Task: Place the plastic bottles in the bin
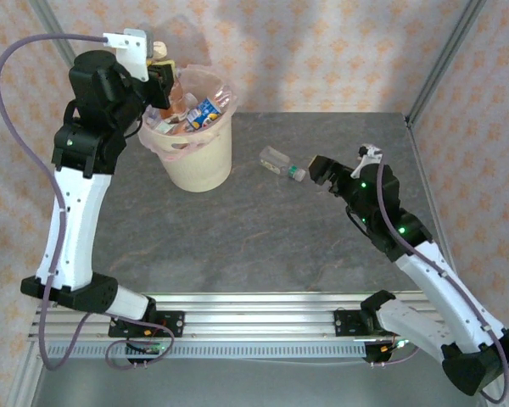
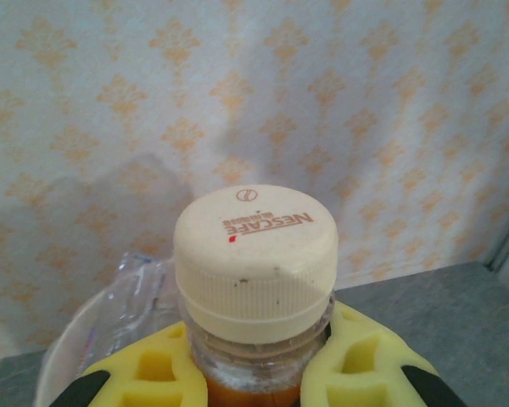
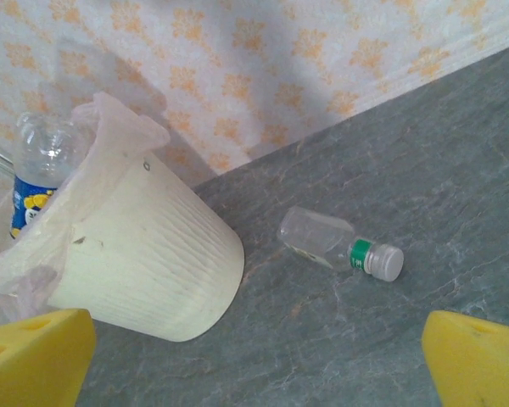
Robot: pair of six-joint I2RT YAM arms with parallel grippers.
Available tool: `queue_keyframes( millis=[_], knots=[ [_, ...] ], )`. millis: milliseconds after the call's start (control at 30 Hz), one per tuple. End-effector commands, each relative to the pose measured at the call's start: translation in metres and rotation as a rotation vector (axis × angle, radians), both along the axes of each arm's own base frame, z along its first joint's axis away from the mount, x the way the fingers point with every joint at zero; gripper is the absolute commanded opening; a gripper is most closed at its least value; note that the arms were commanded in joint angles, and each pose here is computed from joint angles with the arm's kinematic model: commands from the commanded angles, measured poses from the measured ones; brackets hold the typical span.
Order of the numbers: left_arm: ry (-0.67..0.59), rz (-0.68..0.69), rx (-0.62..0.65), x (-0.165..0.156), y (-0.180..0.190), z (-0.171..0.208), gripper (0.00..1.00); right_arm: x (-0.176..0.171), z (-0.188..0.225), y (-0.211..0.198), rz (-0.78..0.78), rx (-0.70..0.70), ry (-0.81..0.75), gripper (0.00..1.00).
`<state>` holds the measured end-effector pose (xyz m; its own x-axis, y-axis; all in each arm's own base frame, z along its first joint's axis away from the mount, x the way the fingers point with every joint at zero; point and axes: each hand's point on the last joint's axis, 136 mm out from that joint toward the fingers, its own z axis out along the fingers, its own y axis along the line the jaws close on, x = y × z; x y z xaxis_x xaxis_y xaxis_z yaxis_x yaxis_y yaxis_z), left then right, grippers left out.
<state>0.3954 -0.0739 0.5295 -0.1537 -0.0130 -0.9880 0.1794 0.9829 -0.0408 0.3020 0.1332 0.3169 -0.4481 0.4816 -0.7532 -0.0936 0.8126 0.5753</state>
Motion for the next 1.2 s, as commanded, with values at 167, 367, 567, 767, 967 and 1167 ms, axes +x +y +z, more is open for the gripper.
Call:
queue_keyframes(
  millis=[167, 367, 567, 767, 967, 1167],
  knots=[
    [0.109, 0.027, 0.060, 0.025, 0.030, -0.024, 0.00, 0.011, -0.017, 0.011, 0.018, 0.037, 0.088, 0.99],
    [0.230, 0.007, 0.060, 0.052, 0.043, -0.059, 0.00, 0.013, -0.021, 0.005, -0.005, 0.024, 0.104, 0.99],
    [0.332, -0.027, 0.094, 0.069, 0.043, -0.091, 0.00, 0.012, -0.026, 0.001, -0.024, 0.000, 0.114, 0.99],
    [0.326, -0.054, 0.149, 0.082, 0.042, -0.100, 0.00, 0.015, -0.028, -0.004, -0.039, -0.034, 0.108, 0.99],
    [0.229, -0.067, 0.255, 0.094, 0.044, -0.081, 0.00, 0.019, -0.032, 0.003, -0.012, -0.043, 0.122, 0.99],
    [0.139, -0.033, 0.421, 0.115, 0.055, -0.071, 0.00, 0.023, -0.035, -0.009, -0.103, -0.015, 0.139, 0.99]
  ],
)
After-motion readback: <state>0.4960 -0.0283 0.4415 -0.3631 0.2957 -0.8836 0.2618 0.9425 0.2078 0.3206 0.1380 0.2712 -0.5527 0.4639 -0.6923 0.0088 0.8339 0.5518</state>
